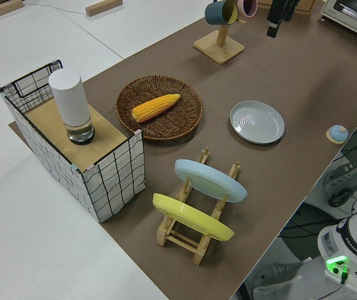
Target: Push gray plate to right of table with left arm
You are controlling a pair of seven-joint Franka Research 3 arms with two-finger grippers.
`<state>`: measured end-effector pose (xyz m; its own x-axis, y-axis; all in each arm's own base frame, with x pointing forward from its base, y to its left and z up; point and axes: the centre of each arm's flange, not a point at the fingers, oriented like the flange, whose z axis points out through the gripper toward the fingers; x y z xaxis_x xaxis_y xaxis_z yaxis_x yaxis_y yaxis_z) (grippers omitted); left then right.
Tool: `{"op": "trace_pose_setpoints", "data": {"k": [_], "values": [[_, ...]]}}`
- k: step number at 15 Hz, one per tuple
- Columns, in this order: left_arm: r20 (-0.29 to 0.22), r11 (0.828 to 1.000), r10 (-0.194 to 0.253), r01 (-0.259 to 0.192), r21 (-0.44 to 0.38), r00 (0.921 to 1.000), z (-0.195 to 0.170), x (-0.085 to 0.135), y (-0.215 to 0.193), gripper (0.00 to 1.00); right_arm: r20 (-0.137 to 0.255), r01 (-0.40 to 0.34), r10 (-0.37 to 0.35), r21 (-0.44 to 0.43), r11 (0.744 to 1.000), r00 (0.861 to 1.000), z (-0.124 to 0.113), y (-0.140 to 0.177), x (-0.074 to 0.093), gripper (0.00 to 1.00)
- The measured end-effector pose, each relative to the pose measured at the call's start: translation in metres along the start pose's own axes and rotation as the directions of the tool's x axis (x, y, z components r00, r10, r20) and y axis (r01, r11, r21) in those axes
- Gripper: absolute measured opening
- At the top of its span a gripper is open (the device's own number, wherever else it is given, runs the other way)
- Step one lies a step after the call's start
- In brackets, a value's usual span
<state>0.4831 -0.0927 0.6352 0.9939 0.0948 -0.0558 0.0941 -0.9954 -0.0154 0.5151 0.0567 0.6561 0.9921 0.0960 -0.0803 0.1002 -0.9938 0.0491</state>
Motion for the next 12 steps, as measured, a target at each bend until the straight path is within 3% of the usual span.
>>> {"op": "trace_pose_setpoints", "data": {"k": [6, 12], "values": [[0.013, 0.998, -0.051, 0.052, -0.038, 0.9986, 0.01, 0.004, -0.024, 1.0, 0.0, 0.0, 0.0, 0.0, 1.0, 1.0, 0.0, 0.0, 0.0, 1.0], [0.03, 0.999, -0.016, 0.017, -0.036, 0.9994, 0.028, 0.001, -0.036, 1.0, 0.0, 0.0, 0.0, 0.0, 1.0, 1.0, 0.0, 0.0, 0.0, 1.0]]}}
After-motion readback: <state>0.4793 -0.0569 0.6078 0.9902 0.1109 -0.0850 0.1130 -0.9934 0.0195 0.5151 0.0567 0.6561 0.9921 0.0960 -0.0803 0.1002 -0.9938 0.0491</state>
